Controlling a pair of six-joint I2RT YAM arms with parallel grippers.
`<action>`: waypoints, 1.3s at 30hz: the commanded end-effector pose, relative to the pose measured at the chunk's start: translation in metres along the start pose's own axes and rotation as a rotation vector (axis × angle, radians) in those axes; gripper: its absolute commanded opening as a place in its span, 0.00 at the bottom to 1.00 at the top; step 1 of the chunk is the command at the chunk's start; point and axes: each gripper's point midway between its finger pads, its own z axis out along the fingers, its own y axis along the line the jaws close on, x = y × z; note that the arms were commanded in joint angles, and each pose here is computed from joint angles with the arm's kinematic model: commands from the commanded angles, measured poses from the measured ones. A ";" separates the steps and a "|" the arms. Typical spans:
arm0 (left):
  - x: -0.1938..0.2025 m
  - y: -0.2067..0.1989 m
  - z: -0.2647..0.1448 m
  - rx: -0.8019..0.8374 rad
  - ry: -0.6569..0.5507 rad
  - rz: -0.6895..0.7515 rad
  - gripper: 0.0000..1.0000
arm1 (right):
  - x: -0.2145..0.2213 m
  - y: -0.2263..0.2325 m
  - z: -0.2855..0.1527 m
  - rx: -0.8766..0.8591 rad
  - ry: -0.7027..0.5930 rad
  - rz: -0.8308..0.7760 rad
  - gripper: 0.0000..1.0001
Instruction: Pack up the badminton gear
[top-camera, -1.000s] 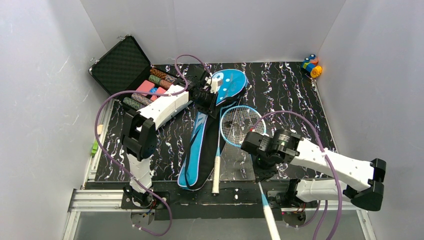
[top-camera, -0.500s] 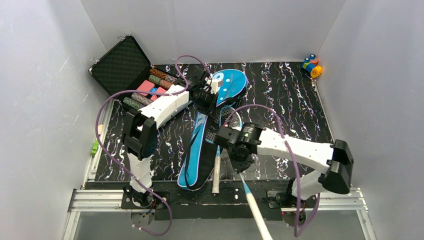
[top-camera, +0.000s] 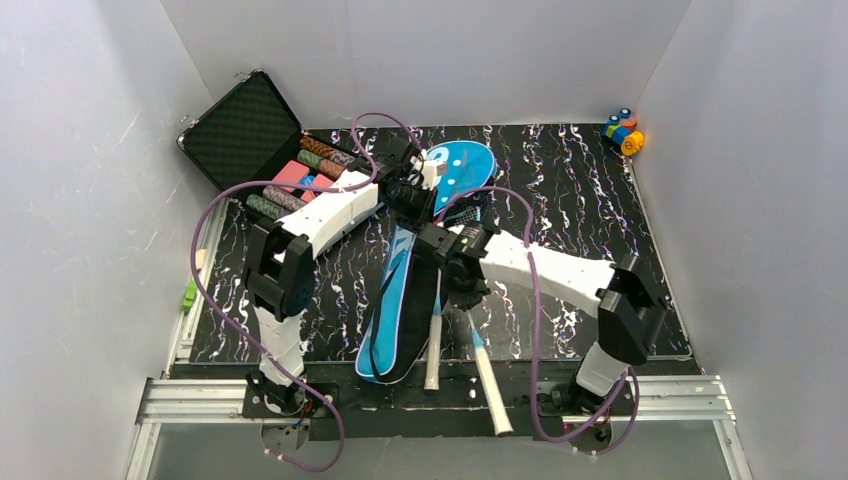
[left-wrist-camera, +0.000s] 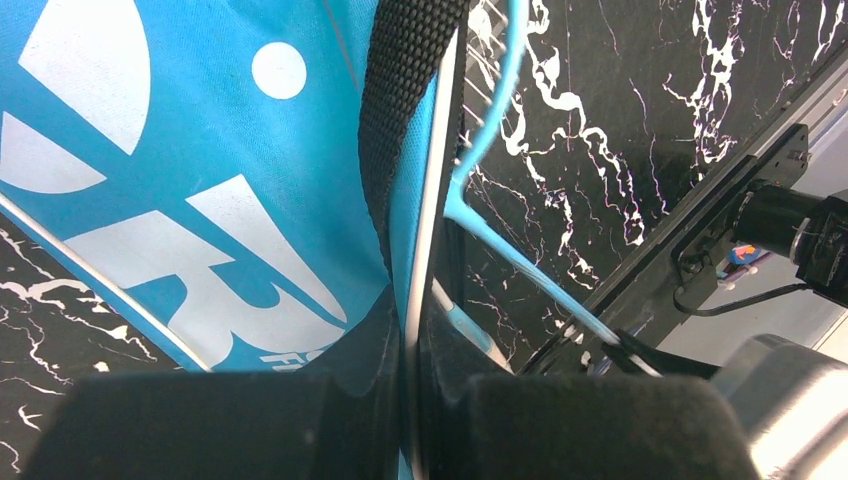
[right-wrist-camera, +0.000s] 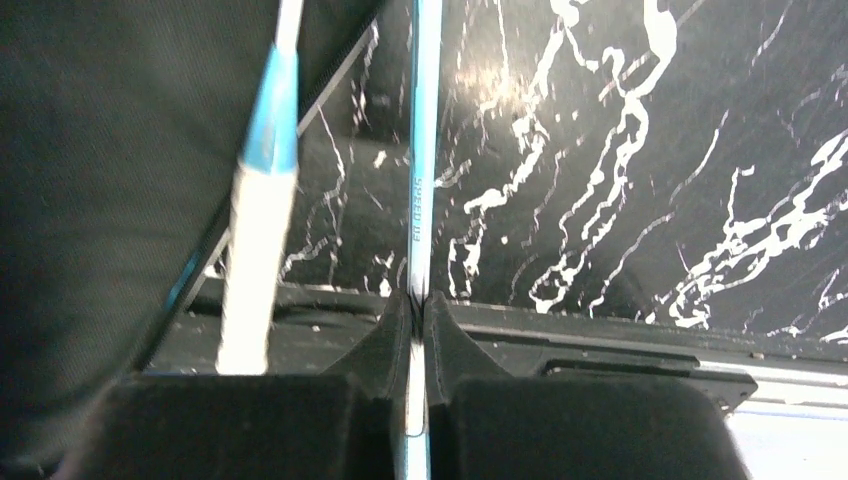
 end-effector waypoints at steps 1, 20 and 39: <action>-0.005 -0.037 -0.030 0.096 -0.058 0.060 0.00 | -0.058 0.022 -0.001 -0.055 -0.151 0.030 0.01; 0.004 -0.051 -0.030 0.140 -0.022 0.073 0.00 | -0.142 0.018 0.050 -0.040 -0.284 0.215 0.01; 0.005 -0.051 -0.031 0.131 -0.017 0.072 0.00 | -0.139 0.035 0.052 -0.349 -0.310 0.312 0.54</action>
